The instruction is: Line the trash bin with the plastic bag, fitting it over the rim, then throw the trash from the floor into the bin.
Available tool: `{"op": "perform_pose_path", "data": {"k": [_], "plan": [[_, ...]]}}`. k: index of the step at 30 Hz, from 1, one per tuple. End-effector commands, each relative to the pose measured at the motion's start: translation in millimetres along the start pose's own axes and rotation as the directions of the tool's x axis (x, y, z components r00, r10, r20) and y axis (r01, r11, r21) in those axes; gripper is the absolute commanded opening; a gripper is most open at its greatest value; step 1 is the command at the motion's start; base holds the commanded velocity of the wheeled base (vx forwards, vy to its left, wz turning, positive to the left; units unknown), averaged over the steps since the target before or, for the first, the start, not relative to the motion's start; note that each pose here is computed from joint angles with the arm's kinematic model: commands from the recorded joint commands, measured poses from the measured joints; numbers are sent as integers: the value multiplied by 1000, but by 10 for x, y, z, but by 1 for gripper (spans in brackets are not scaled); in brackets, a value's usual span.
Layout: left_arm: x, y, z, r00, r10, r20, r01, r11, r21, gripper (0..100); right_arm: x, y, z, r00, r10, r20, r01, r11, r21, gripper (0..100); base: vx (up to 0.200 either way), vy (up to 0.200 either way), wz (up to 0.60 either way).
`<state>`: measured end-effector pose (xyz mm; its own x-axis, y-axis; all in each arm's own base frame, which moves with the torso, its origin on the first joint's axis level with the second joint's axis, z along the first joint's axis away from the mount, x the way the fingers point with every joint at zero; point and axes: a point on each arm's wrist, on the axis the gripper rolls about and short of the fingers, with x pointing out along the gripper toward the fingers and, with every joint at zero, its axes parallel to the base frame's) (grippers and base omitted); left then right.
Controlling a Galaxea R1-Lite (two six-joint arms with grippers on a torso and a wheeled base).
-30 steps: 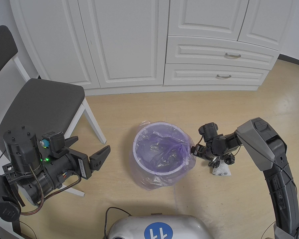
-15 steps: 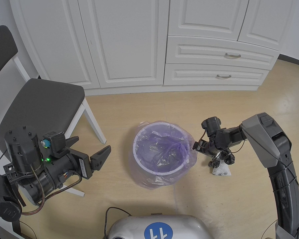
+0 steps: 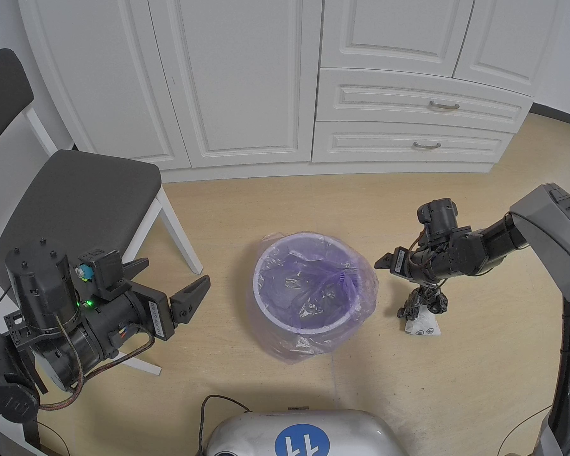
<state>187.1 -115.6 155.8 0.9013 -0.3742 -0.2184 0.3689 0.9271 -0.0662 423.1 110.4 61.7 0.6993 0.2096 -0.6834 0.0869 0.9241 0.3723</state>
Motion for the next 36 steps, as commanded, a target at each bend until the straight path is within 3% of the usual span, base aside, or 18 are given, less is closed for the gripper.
{"op": "perform_pose_path", "data": {"k": [1,5,7,8,11,14,20,36], "plan": [[-5,1,8,1000,0,4,0,1000,-1,100,-410,507,-205,985,163,57,-157,983,-93,0,0,0,0],[-5,1,8,1000,0,4,0,1000,-1,100,-251,791,-441,974,222,48,-216,971,-102,0,0,0,0],[-5,1,8,1000,0,4,0,1000,-1,100,-251,791,-441,974,222,48,-216,971,-102,0,0,0,0],[12,-1,2,1000,1,0,-1,1000,0,100,100,1031,-607,970,226,89,-219,972,-89,0,0,0,0],[24,7,-2,1000,5,-3,-5,1000,-1,100,492,1146,-723,976,138,170,-130,990,-56,0,0,0,0],[28,33,12,1000,17,2,-17,1000,-4,100,745,1097,-737,975,81,207,-75,996,-39,0,0,0,0],[29,62,33,1000,30,11,-29,1000,-7,100,852,1005,-593,967,67,244,-65,998,-17,0,0,0,0],[43,75,23,999,38,5,-38,999,-7,100,1142,939,-853,987,-7,162,18,997,-72,0,0,0,0]]}}
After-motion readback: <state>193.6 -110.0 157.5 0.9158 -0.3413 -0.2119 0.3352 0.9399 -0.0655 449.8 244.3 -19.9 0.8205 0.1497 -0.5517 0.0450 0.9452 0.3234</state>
